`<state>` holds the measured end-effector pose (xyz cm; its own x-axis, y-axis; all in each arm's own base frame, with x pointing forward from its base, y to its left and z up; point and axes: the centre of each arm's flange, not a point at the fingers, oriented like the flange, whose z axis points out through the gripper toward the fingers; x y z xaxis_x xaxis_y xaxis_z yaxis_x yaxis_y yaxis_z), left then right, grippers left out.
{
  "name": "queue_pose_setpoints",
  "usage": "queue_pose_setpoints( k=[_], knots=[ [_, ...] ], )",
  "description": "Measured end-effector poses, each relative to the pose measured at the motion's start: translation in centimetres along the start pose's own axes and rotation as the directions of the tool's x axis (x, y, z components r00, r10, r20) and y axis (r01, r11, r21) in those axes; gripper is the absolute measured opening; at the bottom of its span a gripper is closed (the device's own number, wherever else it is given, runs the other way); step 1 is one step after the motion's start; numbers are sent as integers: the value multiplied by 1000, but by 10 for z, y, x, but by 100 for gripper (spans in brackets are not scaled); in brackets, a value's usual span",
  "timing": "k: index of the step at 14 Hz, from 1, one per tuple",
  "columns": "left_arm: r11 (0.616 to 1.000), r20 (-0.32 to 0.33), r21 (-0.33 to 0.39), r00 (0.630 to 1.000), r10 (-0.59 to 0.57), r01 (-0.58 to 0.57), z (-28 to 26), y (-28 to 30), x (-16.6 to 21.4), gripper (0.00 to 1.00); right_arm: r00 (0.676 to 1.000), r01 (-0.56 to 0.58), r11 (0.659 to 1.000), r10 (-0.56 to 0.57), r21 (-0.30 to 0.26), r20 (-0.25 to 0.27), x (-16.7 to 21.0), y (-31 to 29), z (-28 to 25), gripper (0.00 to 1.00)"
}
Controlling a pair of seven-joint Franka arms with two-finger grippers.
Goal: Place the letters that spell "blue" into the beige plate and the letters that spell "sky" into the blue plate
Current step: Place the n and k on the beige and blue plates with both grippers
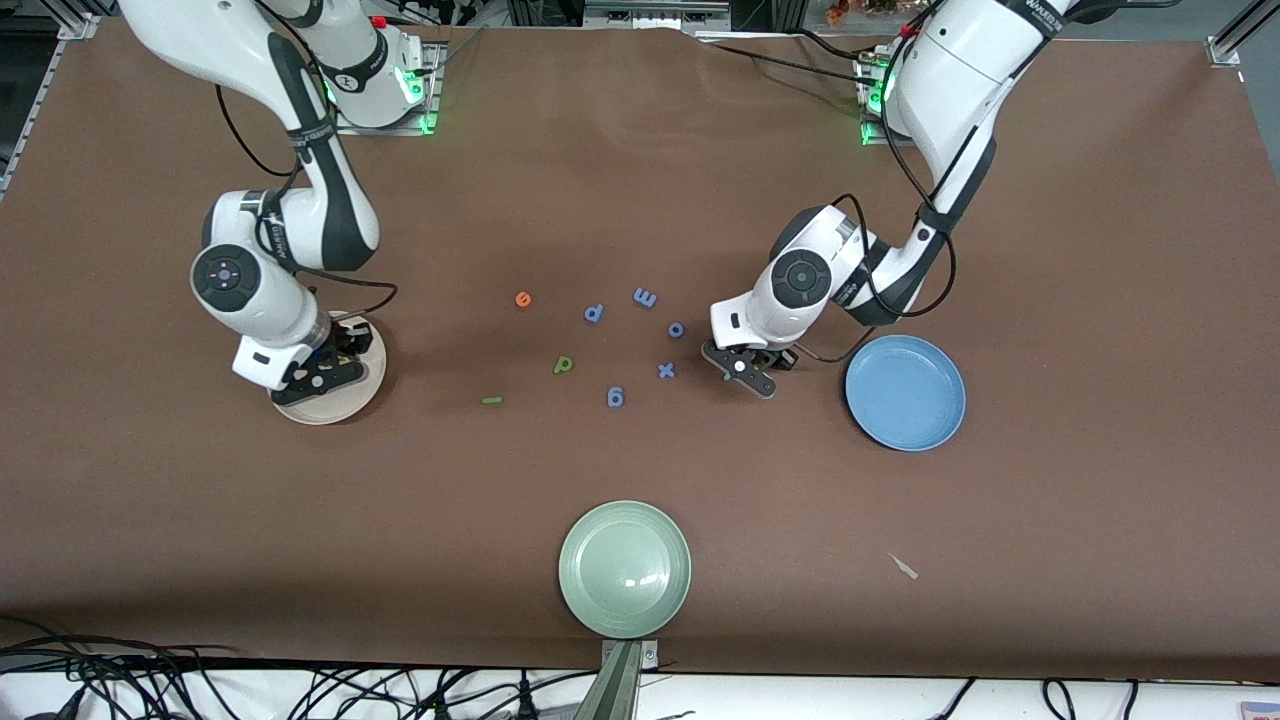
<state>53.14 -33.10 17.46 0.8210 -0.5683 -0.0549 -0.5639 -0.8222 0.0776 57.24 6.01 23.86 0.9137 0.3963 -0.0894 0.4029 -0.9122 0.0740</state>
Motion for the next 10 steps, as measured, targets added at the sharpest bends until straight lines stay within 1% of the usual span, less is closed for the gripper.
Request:
queue_pose_setpoints(
  k=[1, 2, 3, 5, 6, 7, 8, 9, 10],
  knots=[
    [1000, 4, 0, 1000, 0, 0, 0, 0, 0, 24, 1000, 3, 1000, -3, 2, 2, -4, 11, 3, 30],
    [1000, 11, 2, 1000, -1, 1, -2, -1, 0, 24, 1000, -1, 1000, 1, 4, 2, -6, 17, 5, 30],
    [1000, 13, 5, 1000, -2, 2, -6, -2, 1, 24, 1000, -6, 1000, 6, 9, -2, -6, 17, 5, 36],
    [1000, 28, 18, 1000, -9, 9, -27, -7, 4, 24, 998, -43, 998, 45, 53, -32, 5, 1, -2, 55],
    [999, 44, 28, 999, -17, 15, -41, -12, 5, 24, 996, -71, 995, 75, 76, -49, 13, -10, -7, 66],
    [999, 67, 39, 997, -28, 25, -60, -18, 6, 24, 992, -102, 991, 108, 93, -62, 21, -24, -13, 75],
    [998, 89, 50, 995, -42, 37, -79, -26, 7, 24, 988, -135, 985, 142, 105, -67, 28, -37, -17, 86],
    [997, 109, 59, 992, -59, 53, -97, -35, 8, 24, 981, -173, 978, 182, 117, -68, 35, -52, -19, 96],
    [995, 119, 66, 989, -82, 75, -112, -48, 8, 24, 974, -208, 970, 217, 129, -65, 41, -68, -20, 100]
  ],
)
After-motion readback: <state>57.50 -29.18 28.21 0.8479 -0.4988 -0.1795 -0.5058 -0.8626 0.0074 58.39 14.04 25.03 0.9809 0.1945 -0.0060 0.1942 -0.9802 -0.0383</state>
